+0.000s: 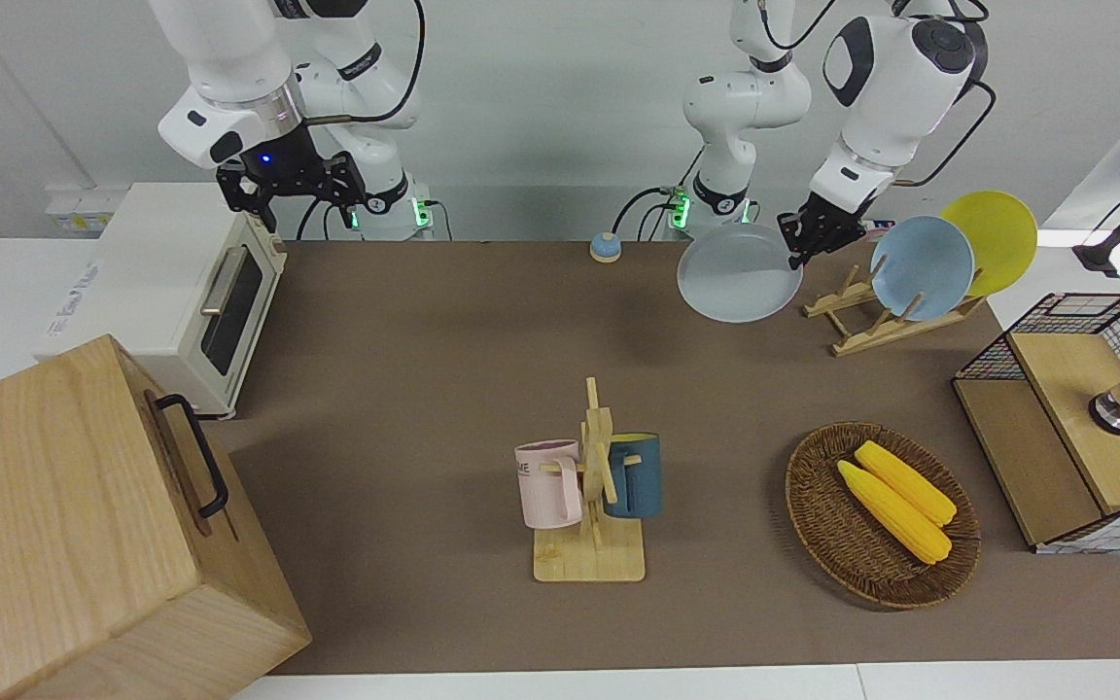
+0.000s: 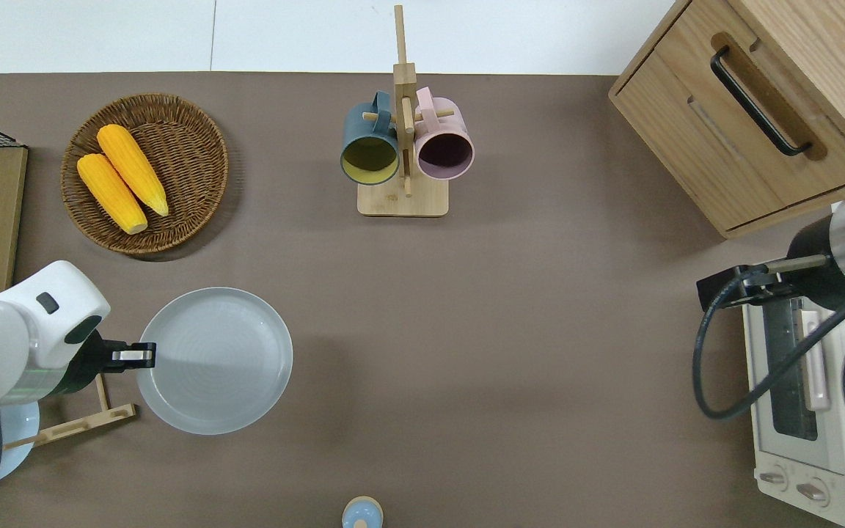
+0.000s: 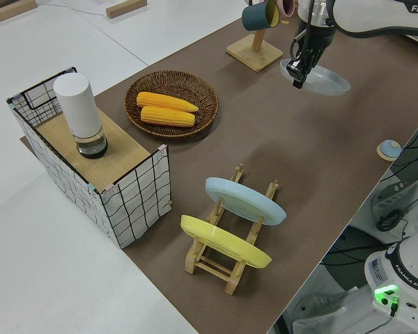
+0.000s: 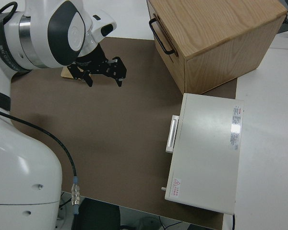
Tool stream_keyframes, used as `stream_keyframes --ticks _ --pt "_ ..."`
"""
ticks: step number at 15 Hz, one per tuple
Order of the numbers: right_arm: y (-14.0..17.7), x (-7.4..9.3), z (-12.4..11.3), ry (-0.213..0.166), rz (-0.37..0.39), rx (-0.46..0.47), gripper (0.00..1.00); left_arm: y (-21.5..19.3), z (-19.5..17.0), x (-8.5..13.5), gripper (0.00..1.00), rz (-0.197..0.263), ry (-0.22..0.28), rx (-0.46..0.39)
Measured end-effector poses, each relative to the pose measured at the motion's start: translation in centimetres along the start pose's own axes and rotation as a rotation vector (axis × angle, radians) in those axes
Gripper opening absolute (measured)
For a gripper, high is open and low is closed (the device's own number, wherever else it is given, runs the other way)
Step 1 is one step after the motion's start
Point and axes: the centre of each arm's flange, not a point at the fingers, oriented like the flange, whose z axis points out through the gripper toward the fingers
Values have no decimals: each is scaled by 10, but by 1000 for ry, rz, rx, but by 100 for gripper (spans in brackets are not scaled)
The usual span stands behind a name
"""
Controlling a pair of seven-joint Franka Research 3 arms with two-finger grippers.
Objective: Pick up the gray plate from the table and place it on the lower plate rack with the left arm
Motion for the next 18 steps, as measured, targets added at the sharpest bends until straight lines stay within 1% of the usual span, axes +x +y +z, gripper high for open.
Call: stream_keyframes --ticks 2,7,9,13,14,16,18 --pt "0 0 0 0 0 0 99 -3 -1 -1 4 6 -9 28" --pt "0 0 0 0 0 0 99 -13 -11 -3 4 38 -52 178" --pt "0 0 0 0 0 0 99 -19 -16 -3 4 41 -66 262" --pt "0 0 0 0 0 0 99 -27 -11 0 4 13 -101 455" --pt "0 0 0 0 0 0 99 -28 -8 2 4 12 -115 511" --pt "0 0 0 0 0 0 99 -31 -5 3 4 16 -140 597" --pt "0 0 0 0 0 0 99 -36 -5 2 4 19 -176 692"
